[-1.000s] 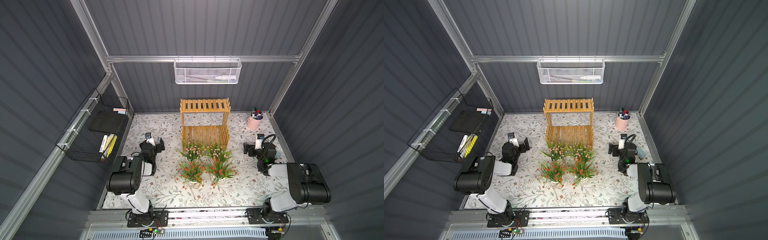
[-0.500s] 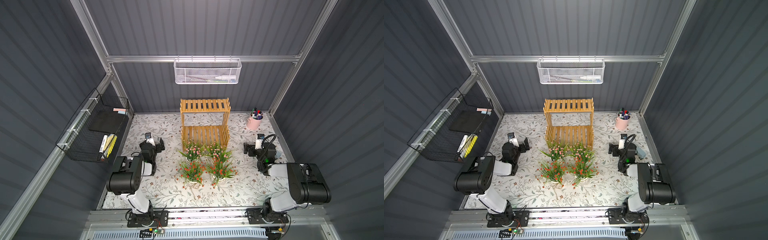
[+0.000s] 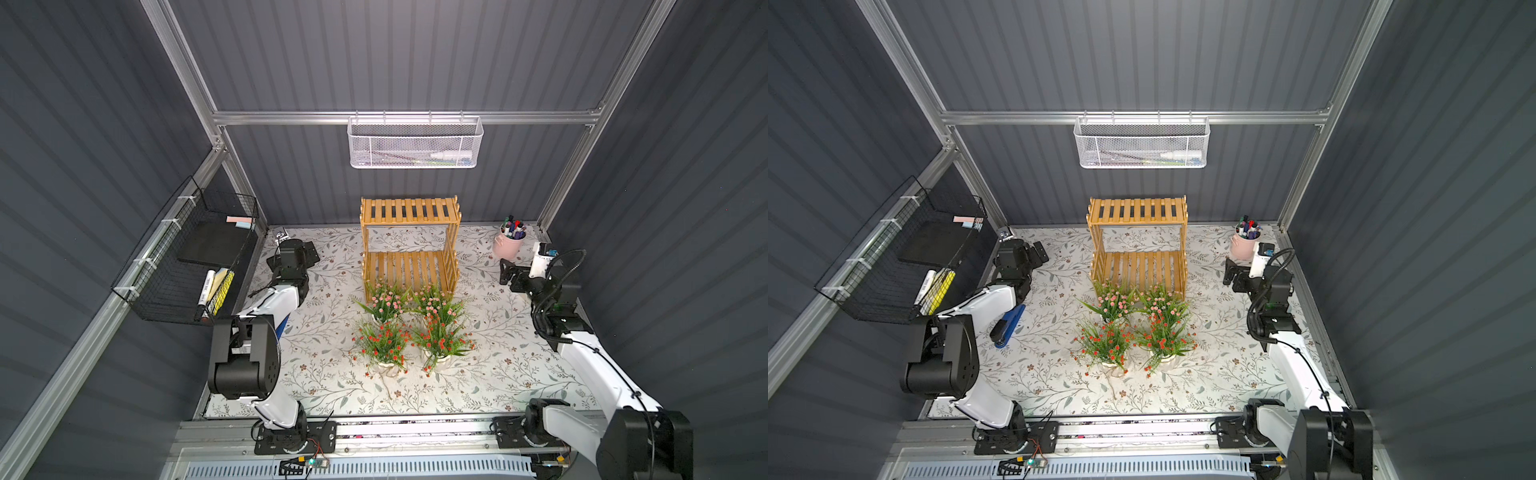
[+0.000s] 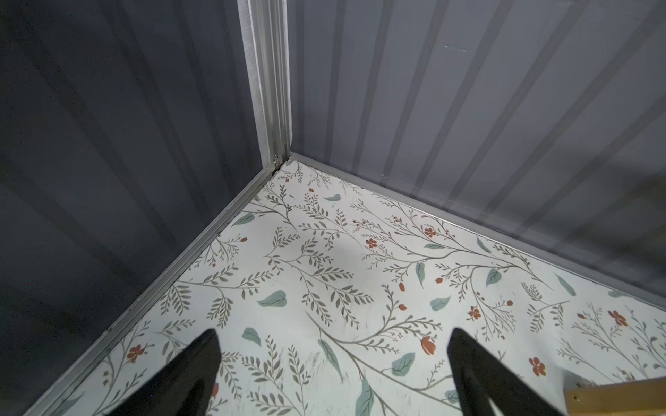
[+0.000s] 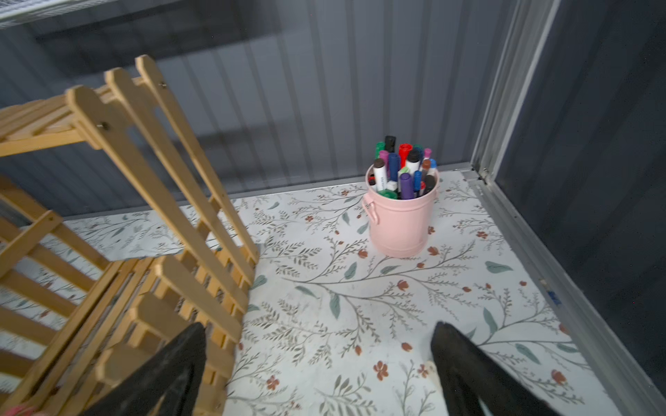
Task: Place the baby's breath potted plants on the rack by color
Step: Pick up the baby's breath potted plant from the center of the board.
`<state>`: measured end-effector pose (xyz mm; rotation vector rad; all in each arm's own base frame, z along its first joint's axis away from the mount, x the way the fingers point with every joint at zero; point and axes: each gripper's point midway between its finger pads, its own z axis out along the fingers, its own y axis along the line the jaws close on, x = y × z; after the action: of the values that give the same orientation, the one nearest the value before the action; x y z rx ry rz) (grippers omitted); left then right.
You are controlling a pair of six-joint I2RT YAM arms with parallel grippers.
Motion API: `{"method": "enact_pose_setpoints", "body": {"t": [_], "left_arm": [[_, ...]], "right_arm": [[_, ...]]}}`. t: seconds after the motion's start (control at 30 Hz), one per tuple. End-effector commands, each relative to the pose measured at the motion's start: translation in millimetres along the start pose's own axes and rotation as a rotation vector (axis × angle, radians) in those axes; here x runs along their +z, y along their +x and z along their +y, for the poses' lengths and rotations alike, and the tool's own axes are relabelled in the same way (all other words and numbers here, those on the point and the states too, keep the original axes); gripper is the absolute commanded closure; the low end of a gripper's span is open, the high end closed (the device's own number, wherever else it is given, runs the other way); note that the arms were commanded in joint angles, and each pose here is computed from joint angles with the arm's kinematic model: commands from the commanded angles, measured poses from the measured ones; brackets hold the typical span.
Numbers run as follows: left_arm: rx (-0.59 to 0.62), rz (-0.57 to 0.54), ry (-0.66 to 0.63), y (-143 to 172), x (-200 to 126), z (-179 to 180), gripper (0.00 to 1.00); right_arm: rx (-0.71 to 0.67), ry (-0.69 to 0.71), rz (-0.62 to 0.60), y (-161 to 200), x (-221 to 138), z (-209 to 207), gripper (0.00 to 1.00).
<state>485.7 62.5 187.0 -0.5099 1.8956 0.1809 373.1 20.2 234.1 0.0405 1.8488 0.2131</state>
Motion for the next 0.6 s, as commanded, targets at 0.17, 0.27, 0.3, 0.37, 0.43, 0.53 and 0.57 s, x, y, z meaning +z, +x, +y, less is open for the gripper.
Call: {"method": "enact_pose_setpoints", "body": {"t": [0.17,0.27,0.3,0.37,0.43,0.53,0.57], "left_arm": [[0.023,0.117,0.107,15,-64,-58,0.00],[-0.009,0.113,0.143,8,-81,-60,0.01],[-0.010,0.110,0.149,6,-85,-60,0.01],[-0.014,0.101,0.166,0,-93,-61,0.01],[-0.011,0.092,0.215,-7,-102,-67,0.01],[-0.019,0.075,0.288,-17,-117,-75,0.00],[-0.021,0.073,0.302,-20,-122,-76,0.01]], "right_arm": [[-0.118,-0.230,0.360,71,-71,108,0.02],[-0.151,-0.307,0.367,74,-105,138,0.04],[-0.173,-0.326,0.373,77,-115,144,0.04],[-0.223,-0.377,0.405,89,-135,158,0.05],[-0.253,-0.400,0.447,100,-151,167,0.05],[-0.293,-0.390,0.483,115,-171,172,0.05],[-0.305,-0.388,0.489,120,-177,173,0.04]]}}
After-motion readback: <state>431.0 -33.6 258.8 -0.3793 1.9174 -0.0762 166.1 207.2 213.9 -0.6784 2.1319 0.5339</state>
